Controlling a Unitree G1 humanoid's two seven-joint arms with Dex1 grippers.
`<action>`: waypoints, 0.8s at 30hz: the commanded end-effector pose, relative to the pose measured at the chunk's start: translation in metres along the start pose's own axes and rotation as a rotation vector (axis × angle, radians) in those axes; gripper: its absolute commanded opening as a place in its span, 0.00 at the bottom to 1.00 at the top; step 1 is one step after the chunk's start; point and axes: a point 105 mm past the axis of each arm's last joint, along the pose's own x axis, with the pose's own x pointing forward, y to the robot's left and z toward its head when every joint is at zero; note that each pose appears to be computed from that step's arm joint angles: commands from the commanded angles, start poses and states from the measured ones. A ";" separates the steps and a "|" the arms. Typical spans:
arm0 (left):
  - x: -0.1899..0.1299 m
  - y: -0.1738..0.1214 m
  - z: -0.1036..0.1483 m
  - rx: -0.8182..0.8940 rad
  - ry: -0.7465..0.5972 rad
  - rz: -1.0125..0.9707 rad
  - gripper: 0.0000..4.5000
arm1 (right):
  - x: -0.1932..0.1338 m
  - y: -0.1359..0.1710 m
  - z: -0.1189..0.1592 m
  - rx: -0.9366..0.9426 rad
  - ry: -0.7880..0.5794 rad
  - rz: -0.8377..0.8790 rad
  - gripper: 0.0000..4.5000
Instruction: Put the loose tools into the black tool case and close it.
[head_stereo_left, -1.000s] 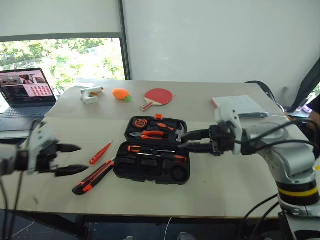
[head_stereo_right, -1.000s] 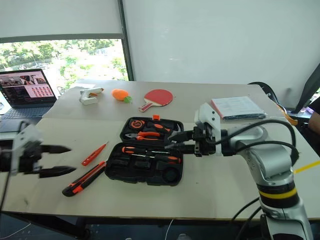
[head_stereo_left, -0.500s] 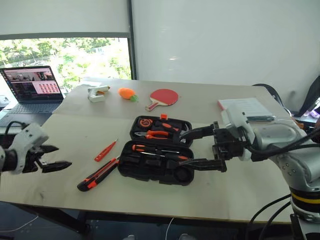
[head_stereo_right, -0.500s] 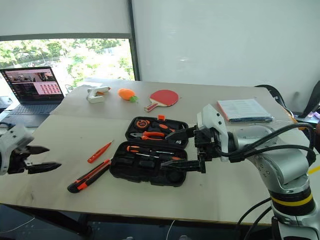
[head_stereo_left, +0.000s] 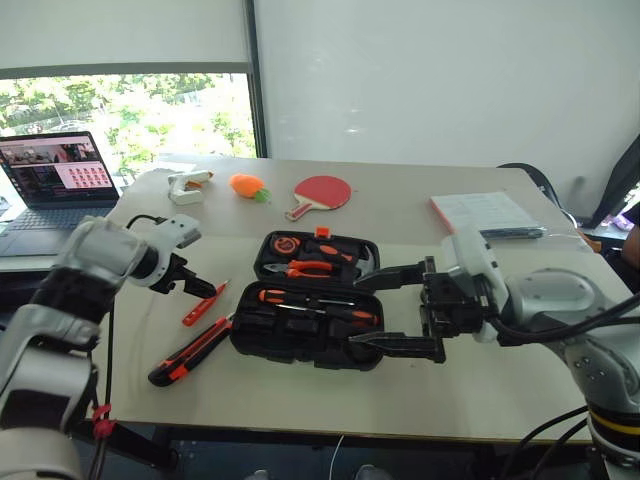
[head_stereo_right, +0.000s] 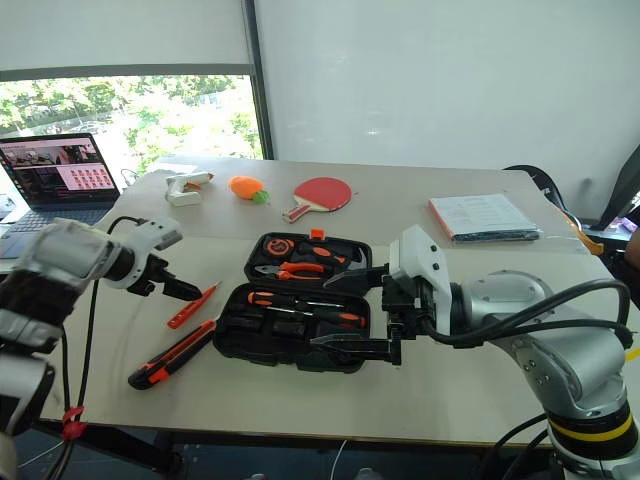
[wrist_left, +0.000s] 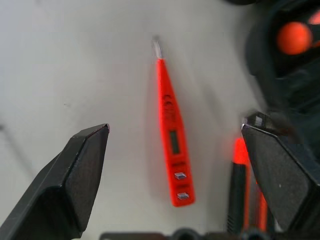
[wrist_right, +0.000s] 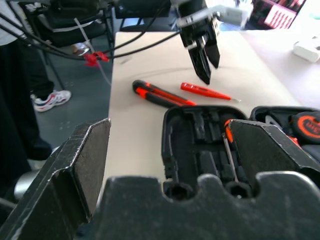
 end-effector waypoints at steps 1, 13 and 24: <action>0.002 0.010 0.001 0.016 0.055 0.032 1.00 | 0.002 0.004 0.009 -0.042 -0.034 -0.025 0.98; 0.023 0.002 -0.008 0.053 0.189 -0.023 0.76 | 0.004 0.005 0.011 -0.054 -0.050 -0.080 1.00; 0.034 -0.005 -0.014 0.103 0.236 -0.065 0.09 | 0.004 0.001 0.010 -0.054 -0.046 -0.091 1.00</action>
